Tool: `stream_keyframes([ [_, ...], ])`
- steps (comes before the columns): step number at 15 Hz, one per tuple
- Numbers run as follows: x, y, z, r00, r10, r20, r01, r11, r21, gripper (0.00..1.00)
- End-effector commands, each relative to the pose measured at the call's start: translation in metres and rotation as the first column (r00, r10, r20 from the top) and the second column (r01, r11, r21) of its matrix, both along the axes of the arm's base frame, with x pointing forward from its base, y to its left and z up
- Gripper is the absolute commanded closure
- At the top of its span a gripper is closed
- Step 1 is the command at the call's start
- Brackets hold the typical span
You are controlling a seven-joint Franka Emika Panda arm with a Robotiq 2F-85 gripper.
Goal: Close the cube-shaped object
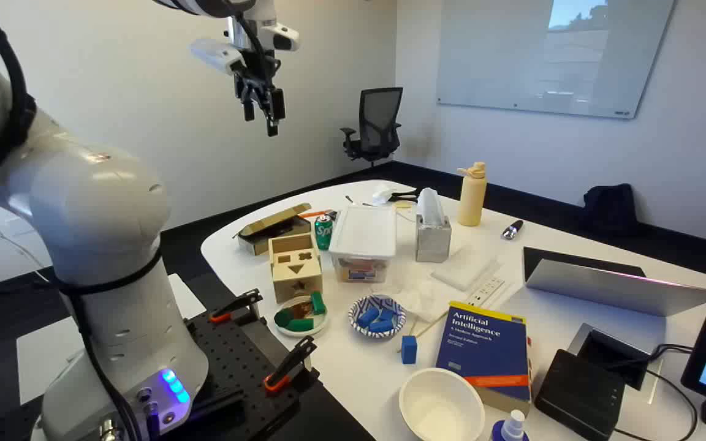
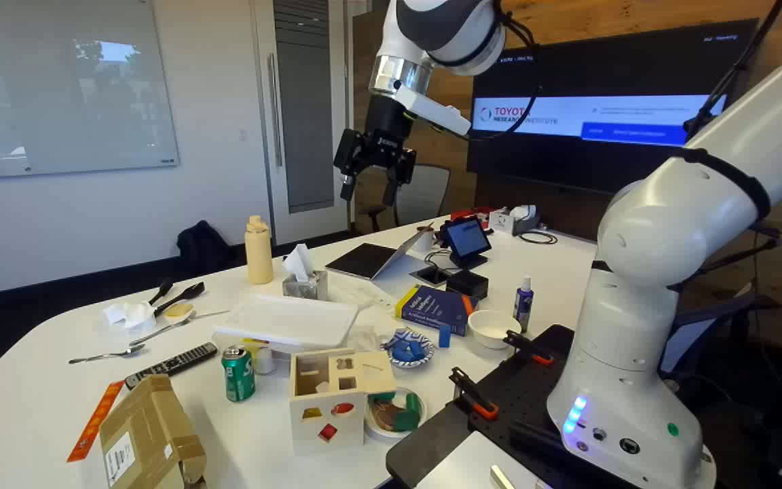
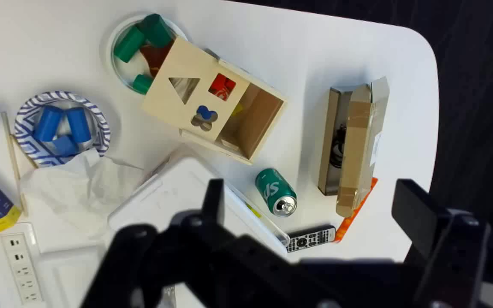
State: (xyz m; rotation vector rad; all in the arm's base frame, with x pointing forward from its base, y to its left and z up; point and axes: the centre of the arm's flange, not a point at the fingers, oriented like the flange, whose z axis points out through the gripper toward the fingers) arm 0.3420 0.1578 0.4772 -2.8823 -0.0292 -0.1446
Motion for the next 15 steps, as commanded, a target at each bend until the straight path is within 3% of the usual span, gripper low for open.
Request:
stream_keyframes([
  [1, 0.0, 0.0, 0.0, 1.0, 0.0, 0.0, 0.0, 1.0, 0.0, 0.0],
  [5, -0.002, -0.008, -0.012, 1.0, -0.012, -0.013, 0.013, 1.0, 0.019, 0.0],
  [12, -0.021, -0.084, -0.14, 0.986, -0.165, 0.029, 0.166, 0.986, -0.032, 0.0],
  [15, -0.008, -0.097, -0.175, 0.972, -0.224, 0.067, 0.228, 0.972, -0.055, 0.0],
])
